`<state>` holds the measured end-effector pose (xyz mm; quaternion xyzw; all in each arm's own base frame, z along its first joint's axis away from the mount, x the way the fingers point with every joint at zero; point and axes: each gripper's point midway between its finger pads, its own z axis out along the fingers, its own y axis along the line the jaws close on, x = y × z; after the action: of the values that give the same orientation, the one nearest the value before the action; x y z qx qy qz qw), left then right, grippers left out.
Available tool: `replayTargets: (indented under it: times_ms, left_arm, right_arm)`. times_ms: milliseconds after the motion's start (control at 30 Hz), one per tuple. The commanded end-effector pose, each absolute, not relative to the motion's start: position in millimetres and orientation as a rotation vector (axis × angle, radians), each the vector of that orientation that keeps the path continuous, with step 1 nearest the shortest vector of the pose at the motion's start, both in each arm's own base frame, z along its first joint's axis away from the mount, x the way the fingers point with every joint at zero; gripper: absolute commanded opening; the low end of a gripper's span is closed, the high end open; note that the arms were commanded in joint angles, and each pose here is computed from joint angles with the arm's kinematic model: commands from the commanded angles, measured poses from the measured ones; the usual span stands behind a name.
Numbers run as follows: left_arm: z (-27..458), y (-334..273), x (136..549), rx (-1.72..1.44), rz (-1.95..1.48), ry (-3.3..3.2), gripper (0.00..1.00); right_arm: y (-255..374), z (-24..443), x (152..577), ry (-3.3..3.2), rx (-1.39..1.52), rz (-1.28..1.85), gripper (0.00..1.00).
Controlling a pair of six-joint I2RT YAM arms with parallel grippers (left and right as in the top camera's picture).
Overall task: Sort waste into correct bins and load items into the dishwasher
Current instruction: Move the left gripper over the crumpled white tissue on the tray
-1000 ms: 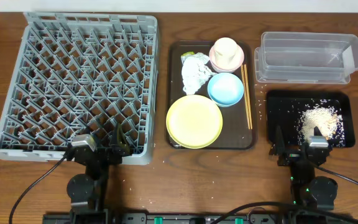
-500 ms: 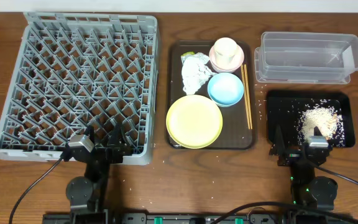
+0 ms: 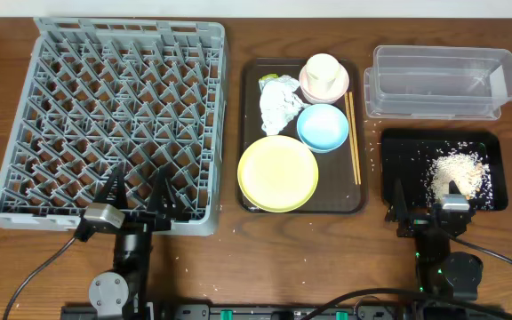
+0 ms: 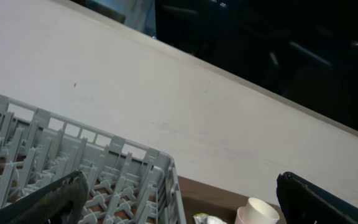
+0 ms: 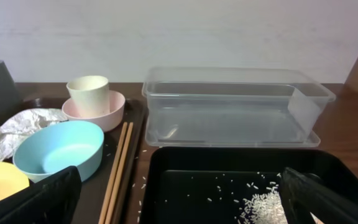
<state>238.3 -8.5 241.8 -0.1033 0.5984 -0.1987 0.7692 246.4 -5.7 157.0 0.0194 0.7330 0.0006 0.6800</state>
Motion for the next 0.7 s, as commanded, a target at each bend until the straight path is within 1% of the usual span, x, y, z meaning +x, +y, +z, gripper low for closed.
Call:
replayTargets:
  times_ms: [0, 67, 233, 400, 500, 600, 667]
  left_arm:
    - [268, -12, 235, -0.205, -0.448, 1.281, 0.98]
    - [269, -18, 241, -0.173, -0.445, 1.363, 0.98]
    - [268, -37, 264, 0.041, -0.357, 1.649, 0.98]
    - [293, -35, 303, 0.049, -0.342, 1.85, 0.98]
    - [314, -48, 323, 0.014, -0.495, 1.941, 0.98]
    - [348, -88, 331, 0.206, -0.756, 1.902, 0.98]
    - [371, -102, 336, 0.308, -0.846, 1.83, 0.98]
  right_arm:
    - [-2, 156, 246, 1.648, 0.016, 0.001, 0.99]
    - [-2, 156, 246, 1.648, 0.016, 0.0, 0.99]
    - [-2, 156, 246, 1.648, 0.016, 0.0, 0.99]
    - [-2, 156, 246, 1.648, 0.016, 0.001, 0.99]
    - [-2, 156, 246, 1.648, 0.016, 0.0, 0.99]
    - [-2, 156, 246, 1.648, 0.016, 0.0, 0.99]
    - [-2, 156, 246, 1.648, 0.016, 0.0, 0.99]
